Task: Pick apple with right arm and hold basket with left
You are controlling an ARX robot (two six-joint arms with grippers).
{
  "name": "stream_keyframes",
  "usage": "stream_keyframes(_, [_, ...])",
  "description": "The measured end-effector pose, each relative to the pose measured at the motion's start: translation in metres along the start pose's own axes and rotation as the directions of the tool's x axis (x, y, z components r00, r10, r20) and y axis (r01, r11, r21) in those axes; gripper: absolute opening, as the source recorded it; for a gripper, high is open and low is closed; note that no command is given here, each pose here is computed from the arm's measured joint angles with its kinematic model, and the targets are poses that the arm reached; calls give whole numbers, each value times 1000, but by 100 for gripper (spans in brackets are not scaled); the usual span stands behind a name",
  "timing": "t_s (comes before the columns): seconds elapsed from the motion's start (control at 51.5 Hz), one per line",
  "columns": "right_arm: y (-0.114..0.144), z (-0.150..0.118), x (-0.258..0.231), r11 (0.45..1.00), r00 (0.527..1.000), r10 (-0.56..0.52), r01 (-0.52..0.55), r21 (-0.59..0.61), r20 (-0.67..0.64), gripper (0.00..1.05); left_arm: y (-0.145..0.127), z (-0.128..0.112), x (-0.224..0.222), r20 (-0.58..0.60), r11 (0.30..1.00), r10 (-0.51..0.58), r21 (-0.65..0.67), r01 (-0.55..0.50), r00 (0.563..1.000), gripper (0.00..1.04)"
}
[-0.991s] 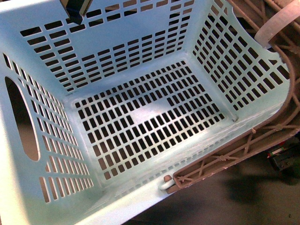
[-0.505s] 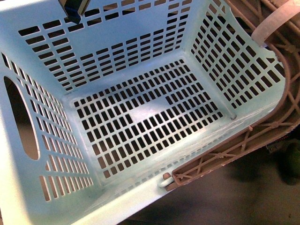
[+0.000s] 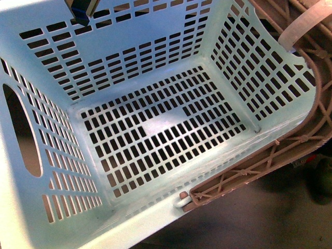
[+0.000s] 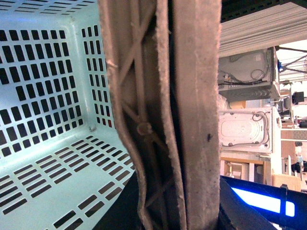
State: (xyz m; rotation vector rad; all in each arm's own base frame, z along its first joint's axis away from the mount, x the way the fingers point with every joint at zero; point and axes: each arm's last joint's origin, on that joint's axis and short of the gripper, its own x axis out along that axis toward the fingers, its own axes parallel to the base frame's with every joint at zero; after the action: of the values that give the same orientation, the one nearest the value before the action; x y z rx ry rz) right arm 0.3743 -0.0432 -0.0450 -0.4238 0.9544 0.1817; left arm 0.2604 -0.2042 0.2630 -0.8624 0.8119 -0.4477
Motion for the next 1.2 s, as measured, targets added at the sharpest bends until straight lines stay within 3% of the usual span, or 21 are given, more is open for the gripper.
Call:
stream_keyframes(0.155, [2,-6,4,1000,1000,3,-3,9,-20,96,0,0,0,0,1000,0,0,0,1000,18])
stream_keyframes(0.291, [0,-9,3,999,1000,-2,3,38,-24,82,0,0,0,0,1000,0,0,0,1000,18])
stream_keyframes(0.427, [-3,-9,-7,995,999,-18,20,95,-28,80,0,0,0,0,1000,0,0,0,1000,18])
stream_keyframes(0.699, [-30,19,-69,959,975,-198,171,227,99,80,0,0,0,-1,1000,0,0,0,1000,18])
stream_keyframes(0.874, [-41,40,-145,919,923,-287,190,345,256,80,0,0,0,0,1000,0,0,0,1000,18])
stream_keyframes(1.107, [-33,62,-228,920,846,-307,147,363,436,80,0,0,0,0,1000,0,0,0,1000,18])
stream_keyframes(1.204, [-25,77,-268,924,786,-315,126,361,532,80,0,0,0,0,1000,0,0,0,1000,18])
